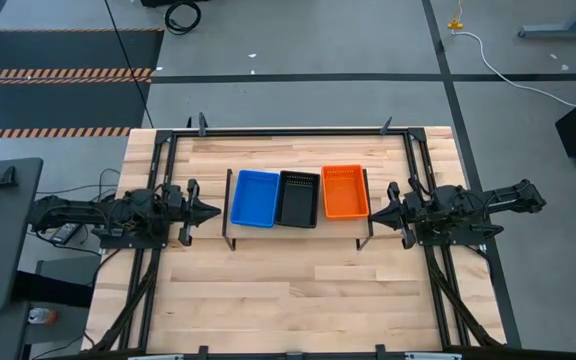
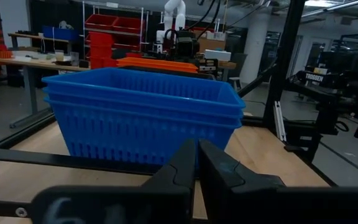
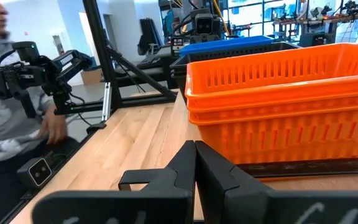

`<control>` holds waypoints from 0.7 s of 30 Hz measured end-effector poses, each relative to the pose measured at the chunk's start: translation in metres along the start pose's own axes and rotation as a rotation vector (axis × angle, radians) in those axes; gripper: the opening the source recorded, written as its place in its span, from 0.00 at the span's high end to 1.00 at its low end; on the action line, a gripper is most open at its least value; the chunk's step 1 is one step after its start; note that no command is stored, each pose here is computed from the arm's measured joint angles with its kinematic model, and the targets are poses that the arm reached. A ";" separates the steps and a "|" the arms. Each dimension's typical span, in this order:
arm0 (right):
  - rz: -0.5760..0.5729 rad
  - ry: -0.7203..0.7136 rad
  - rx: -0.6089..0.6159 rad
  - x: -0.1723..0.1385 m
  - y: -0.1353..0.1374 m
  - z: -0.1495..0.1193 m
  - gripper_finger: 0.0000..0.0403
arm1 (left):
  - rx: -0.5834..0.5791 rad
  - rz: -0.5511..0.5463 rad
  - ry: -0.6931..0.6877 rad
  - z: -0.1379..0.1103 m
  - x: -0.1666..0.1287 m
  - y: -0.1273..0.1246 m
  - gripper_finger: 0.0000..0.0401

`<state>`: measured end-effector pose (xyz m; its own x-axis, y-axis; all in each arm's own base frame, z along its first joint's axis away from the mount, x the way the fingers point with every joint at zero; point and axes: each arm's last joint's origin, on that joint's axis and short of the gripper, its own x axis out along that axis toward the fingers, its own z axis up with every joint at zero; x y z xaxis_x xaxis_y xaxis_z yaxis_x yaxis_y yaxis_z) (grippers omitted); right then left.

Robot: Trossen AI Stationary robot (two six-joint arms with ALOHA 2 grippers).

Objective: Stack baskets on shelf by color
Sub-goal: Return to Home Position

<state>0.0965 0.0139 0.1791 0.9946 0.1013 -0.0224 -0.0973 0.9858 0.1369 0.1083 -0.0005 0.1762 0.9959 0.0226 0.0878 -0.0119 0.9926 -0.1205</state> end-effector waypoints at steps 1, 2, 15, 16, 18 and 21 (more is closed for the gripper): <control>0.000 0.000 0.000 0.000 0.000 0.000 0.96 | 0.000 0.000 0.000 0.000 0.000 0.000 0.95; 0.000 0.000 0.000 0.000 0.000 0.000 0.96 | 0.000 0.000 0.000 0.000 0.000 0.000 0.95; -0.001 -0.002 0.000 0.000 0.000 0.000 0.96 | 0.000 0.000 0.000 0.000 0.000 0.000 0.93; -0.001 -0.002 0.000 0.000 0.000 0.000 0.96 | 0.000 0.000 0.000 0.000 0.000 0.000 0.93; -0.001 -0.002 0.000 0.000 0.000 0.000 0.96 | 0.000 0.000 0.000 0.000 0.000 0.000 0.94; -0.001 -0.002 0.000 0.000 0.000 0.000 0.96 | 0.000 0.000 0.000 0.000 0.000 0.000 0.94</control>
<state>0.0964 0.0139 0.1794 0.9947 0.1005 -0.0208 -0.0968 0.9858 0.1369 0.1083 -0.0005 0.1761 0.9959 0.0226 0.0874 -0.0119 0.9927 -0.1201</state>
